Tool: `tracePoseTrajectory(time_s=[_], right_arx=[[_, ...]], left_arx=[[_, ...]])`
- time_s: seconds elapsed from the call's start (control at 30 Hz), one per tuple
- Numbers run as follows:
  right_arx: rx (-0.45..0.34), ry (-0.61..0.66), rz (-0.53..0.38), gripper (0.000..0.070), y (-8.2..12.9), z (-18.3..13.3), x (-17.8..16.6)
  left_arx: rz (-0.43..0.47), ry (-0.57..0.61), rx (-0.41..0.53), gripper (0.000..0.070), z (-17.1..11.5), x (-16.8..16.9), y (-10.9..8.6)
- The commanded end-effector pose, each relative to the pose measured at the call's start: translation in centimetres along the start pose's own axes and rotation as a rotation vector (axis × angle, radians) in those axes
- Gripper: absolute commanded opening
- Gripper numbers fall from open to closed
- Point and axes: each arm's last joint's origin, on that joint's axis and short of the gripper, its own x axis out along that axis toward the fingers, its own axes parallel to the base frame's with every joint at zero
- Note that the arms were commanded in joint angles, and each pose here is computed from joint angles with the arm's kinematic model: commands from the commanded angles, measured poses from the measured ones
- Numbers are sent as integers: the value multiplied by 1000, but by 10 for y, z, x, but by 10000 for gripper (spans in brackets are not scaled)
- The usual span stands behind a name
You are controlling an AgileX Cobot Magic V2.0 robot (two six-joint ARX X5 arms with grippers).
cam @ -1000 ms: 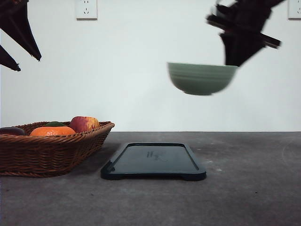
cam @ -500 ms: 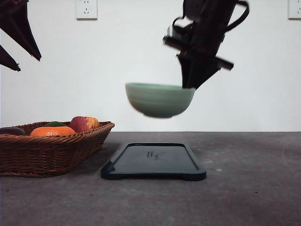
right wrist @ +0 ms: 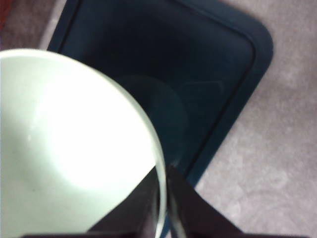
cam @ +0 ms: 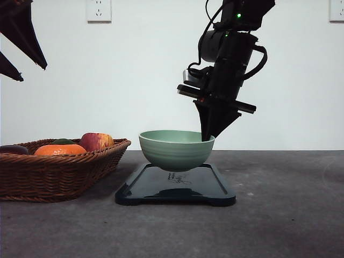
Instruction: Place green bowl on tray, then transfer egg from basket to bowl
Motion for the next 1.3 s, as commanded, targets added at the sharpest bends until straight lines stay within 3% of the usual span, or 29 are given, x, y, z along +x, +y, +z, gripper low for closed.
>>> tracePoseTrajectory(time_s=[0.0, 0.6, 0.77, 0.9, 1.1, 1.27], right_arx=[[10, 9, 1, 4, 1, 4, 12], [22, 13, 4, 8, 1, 5, 23], [18, 13, 5, 163, 3, 5, 23], [20, 11, 5, 192, 4, 6, 21], [8, 5, 5, 192, 10, 7, -9], [-19, -99, 13, 191, 18, 7, -43]], left_arx=[[-7, -25, 22, 310, 7, -2, -2], [-7, -23, 22, 310, 7, -2, -2], [-6, -18, 20, 310, 6, -2, -2], [-3, 1, 14, 310, 5, -2, -2], [-1, 17, 9, 310, 3, -2, -2], [0, 22, 8, 310, 2, -2, -1]])
